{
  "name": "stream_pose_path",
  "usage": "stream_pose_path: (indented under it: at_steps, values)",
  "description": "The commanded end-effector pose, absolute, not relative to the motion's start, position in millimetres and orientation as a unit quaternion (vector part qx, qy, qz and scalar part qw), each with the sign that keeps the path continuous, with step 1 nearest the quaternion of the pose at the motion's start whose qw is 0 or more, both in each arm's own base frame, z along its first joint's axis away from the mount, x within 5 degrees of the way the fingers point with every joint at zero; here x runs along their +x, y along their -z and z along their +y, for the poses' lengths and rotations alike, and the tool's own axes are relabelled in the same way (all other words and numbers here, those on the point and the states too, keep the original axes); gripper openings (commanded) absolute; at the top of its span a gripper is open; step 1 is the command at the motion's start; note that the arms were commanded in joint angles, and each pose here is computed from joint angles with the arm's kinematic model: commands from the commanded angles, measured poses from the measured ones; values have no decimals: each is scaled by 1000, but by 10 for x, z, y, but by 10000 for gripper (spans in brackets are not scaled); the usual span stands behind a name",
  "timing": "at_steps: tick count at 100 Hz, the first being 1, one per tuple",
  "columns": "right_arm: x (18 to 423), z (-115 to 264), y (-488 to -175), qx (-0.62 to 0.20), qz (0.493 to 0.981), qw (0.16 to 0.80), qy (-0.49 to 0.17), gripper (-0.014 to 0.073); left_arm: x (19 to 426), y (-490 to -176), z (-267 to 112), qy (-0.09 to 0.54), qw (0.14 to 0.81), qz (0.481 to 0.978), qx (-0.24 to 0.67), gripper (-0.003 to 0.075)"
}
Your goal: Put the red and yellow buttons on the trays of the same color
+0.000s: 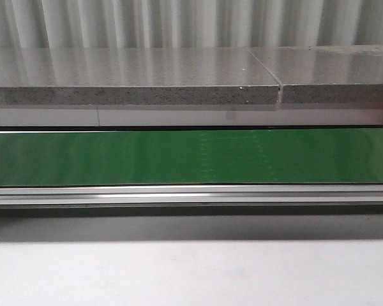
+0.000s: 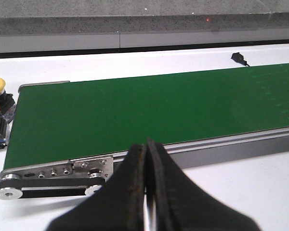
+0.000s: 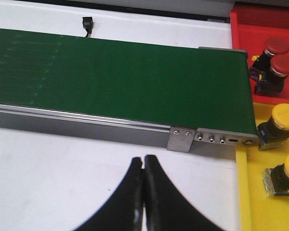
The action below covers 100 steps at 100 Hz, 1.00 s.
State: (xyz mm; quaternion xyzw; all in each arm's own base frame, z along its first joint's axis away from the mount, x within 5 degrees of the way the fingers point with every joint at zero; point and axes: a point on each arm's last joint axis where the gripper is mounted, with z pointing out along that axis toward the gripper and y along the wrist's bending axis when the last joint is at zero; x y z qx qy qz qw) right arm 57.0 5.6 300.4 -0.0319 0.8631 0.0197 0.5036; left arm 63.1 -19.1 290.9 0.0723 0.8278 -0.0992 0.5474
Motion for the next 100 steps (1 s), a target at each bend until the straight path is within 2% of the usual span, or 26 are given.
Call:
stream_pose_path:
  at_steps: [1,100]
  values:
    - [503,57,-3068,-32,836,548,-21,-66,652,-3051,-201,110,582,803,68,-20]
    - [448,57,-3005,-34,838,544,-21,-66,652,-3051,-201,110,582,803,68,-20]
